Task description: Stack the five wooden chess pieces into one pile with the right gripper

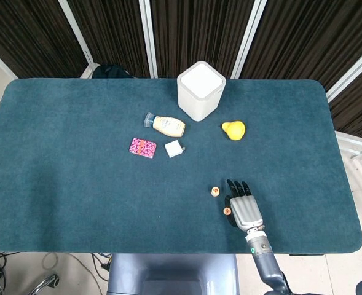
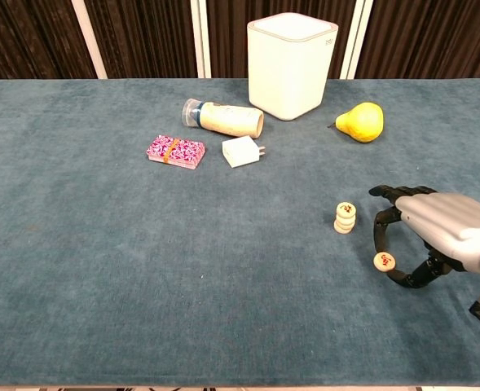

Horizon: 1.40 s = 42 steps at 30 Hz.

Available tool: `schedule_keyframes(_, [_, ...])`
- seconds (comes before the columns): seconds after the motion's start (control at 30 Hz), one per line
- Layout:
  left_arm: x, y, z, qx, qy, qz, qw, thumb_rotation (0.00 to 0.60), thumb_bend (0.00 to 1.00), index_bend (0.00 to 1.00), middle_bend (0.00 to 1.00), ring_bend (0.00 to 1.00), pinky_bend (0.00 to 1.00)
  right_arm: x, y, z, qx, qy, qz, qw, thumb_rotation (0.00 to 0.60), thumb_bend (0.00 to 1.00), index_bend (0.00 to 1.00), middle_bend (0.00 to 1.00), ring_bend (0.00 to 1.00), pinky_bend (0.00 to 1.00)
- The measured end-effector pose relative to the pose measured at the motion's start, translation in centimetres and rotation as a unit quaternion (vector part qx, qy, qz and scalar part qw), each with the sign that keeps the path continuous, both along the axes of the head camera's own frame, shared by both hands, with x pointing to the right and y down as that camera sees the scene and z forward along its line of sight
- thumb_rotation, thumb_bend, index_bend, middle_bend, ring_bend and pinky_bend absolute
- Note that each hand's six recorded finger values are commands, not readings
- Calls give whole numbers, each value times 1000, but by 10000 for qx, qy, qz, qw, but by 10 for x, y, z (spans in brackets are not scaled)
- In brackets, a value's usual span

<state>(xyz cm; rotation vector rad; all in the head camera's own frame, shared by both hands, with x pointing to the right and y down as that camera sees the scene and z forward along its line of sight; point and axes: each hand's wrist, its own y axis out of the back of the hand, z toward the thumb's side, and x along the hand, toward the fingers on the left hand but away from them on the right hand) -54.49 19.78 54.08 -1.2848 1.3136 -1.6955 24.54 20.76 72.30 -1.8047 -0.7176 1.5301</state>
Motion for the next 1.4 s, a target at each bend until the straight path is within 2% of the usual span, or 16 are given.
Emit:
schedule_keyframes(0.27, [-1, 0, -1, 8, 9, -12, 10000, 600, 153, 56, 0, 0, 88, -1, -11, -13, 118, -90, 75, 9999, 600, 366, 523, 0, 0, 0])
schedule_keyframes(0.57, [1, 0, 0, 6, 13, 3, 10000, 600, 153, 56, 0, 0, 88, -11, -42, -40, 385, -87, 40, 9992, 600, 366, 522, 0, 0, 0])
schedule_keyframes(0.7, [1, 0, 0, -1, 11, 6, 10000, 600, 153, 56, 0, 0, 88, -19, -52, -46, 388, -87, -23, 9992, 600, 366, 523, 0, 0, 0])
schedule_keyframes(1.03, [0, 0, -1, 26, 28, -10, 10000, 600, 153, 55, 0, 0, 88, -47, -67, -42, 217, -77, -200, 9995, 600, 365, 523, 0, 0, 0])
schedule_keyframes(1.4, [-1, 0, -1, 28, 42, -20, 10000, 600, 153, 55, 0, 0, 88, -65, -71, -30, 109, 32, -275, 9996, 600, 366, 523, 0, 0, 0])
